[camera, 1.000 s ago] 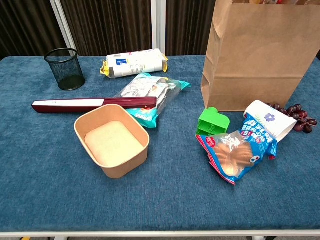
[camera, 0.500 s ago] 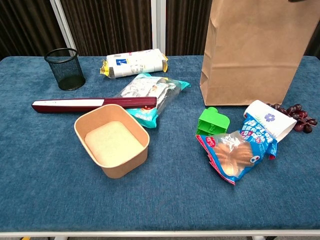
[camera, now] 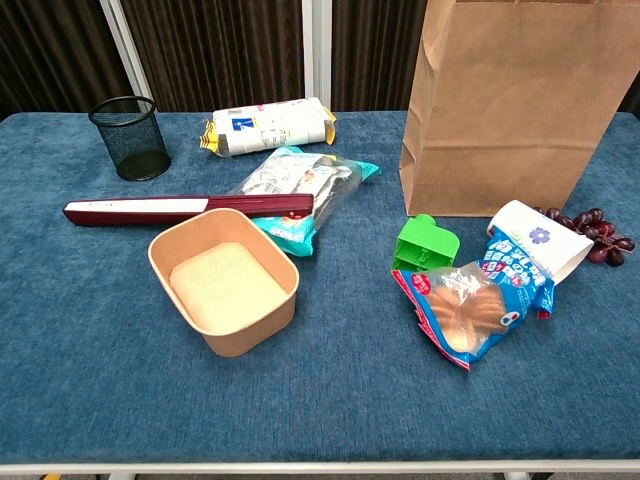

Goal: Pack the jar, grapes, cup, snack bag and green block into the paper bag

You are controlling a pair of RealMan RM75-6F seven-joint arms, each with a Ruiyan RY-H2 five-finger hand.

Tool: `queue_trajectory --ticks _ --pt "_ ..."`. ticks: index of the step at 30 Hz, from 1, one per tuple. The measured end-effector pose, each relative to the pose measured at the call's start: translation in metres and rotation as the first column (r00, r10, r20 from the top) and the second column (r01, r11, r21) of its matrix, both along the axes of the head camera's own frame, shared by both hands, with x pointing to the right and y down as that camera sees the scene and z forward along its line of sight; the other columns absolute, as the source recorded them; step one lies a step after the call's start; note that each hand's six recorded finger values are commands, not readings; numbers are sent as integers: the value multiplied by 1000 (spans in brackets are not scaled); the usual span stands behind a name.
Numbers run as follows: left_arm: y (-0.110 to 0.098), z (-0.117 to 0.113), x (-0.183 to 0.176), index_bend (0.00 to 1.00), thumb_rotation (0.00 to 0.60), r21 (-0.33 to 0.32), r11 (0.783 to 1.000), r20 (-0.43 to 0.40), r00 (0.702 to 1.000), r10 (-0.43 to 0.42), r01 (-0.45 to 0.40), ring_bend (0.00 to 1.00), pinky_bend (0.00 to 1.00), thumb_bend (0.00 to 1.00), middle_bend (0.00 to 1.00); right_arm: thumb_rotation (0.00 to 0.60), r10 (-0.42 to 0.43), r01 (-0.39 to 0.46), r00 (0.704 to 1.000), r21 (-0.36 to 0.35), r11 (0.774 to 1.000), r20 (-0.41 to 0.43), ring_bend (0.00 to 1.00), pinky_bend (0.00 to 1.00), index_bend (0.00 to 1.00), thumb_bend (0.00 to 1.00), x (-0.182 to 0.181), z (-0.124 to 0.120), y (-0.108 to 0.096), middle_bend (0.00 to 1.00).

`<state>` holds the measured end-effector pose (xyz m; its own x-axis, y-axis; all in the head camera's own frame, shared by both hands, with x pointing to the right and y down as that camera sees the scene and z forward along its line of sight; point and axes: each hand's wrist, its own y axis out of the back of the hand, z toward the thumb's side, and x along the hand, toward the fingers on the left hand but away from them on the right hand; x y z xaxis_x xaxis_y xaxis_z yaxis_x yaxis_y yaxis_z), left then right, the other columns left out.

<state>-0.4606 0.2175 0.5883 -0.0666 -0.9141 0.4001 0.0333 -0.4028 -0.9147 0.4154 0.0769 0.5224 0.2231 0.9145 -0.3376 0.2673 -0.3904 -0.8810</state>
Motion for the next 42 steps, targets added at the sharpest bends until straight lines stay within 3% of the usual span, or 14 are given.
queue_trajectory --ticks 3,6,12,18,24,31,42 --pt "-1 1 3 208 600 1 1000 -6 1000 10 -10 135 183 66 197 600 32 -36 999 -86 996 -40 146 312 161 70 25 12 37 382" --pt "-2 1 6 208 600 -1 1000 -11 1000 18 -18 135 183 67 197 600 40 -51 997 -161 986 -69 146 312 161 71 37 27 59 360" --pt "-2 1 7 208 600 -1 1000 -9 1000 20 -20 135 182 67 197 600 -2 -38 990 -286 958 -139 89 301 146 96 37 76 73 239" --pt "1 0 4 208 600 -5 1000 -6 1000 3 -3 135 183 67 197 600 -96 28 979 -349 937 -180 54 264 132 112 13 128 70 207" --pt "5 0 1 208 600 -11 1000 -6 1000 -12 12 135 183 67 197 600 -149 71 966 -343 937 -209 31 247 119 126 -6 159 61 187" --pt "7 2 1 208 600 -16 1000 -9 1000 -12 12 135 183 67 197 600 -163 75 966 -382 921 -202 31 246 118 144 -18 184 59 187" --pt "6 4 -2 208 600 -19 1000 -13 1000 -17 17 135 183 68 197 600 -141 62 975 -394 917 -174 38 246 118 159 -32 210 59 212"
